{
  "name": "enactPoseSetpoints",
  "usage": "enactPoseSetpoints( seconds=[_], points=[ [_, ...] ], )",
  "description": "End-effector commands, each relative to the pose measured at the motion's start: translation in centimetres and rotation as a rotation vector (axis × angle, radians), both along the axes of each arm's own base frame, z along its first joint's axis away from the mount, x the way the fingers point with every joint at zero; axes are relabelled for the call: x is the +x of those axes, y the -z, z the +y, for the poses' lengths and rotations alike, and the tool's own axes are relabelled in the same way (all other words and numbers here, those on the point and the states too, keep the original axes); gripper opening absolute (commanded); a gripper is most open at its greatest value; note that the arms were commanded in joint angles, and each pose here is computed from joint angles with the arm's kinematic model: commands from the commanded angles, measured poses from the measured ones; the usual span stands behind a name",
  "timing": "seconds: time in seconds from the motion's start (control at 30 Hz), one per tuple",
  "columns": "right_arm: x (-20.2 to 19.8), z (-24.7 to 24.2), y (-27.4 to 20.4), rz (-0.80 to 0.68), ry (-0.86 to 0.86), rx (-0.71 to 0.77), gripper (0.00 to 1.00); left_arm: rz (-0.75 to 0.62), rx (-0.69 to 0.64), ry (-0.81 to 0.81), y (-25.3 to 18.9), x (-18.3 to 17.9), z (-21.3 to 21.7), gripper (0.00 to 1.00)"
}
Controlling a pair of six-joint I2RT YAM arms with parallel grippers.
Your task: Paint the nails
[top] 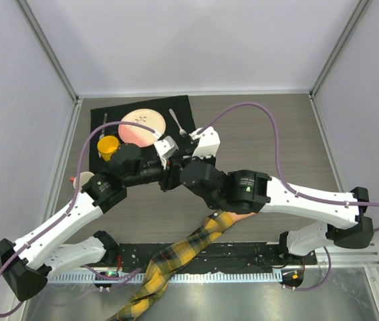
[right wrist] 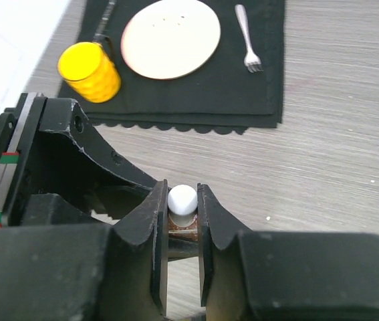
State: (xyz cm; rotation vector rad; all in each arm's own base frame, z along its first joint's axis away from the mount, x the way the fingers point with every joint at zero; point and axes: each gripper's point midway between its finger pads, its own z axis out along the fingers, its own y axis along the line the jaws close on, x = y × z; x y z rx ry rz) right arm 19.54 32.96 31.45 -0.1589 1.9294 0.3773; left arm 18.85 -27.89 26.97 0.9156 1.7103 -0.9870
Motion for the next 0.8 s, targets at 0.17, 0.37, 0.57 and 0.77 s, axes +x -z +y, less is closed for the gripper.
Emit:
enactPoseSetpoints(
  seconds=[0.17,0.37,0.57,0.77],
  points=[
    [-3.9,0.4,-4.4,0.042,-0.236,0.154,0.40,-0.229,-0.237,0.067,-7.7,-0.2,-0.5,0.00],
    [-5.9,-1.6,-8.0,-0.017,-0.409,0.170,0.65,-0.217,-0.260,0.200,-8.0,-2.4,-1.2,0.00],
    [-8.5,-3.1,-9.5,-0.071,-0.690,0.156,0.81,-0.166,-0.290,0.455,-8.6,-6.4,-1.9,0.00],
    [-9.4,-3.9,-11.2,-0.130,-0.911,0.223,0.69,-0.067,-0.351,0.709,-9.7,-10.1,-1.7,0.00]
  ],
)
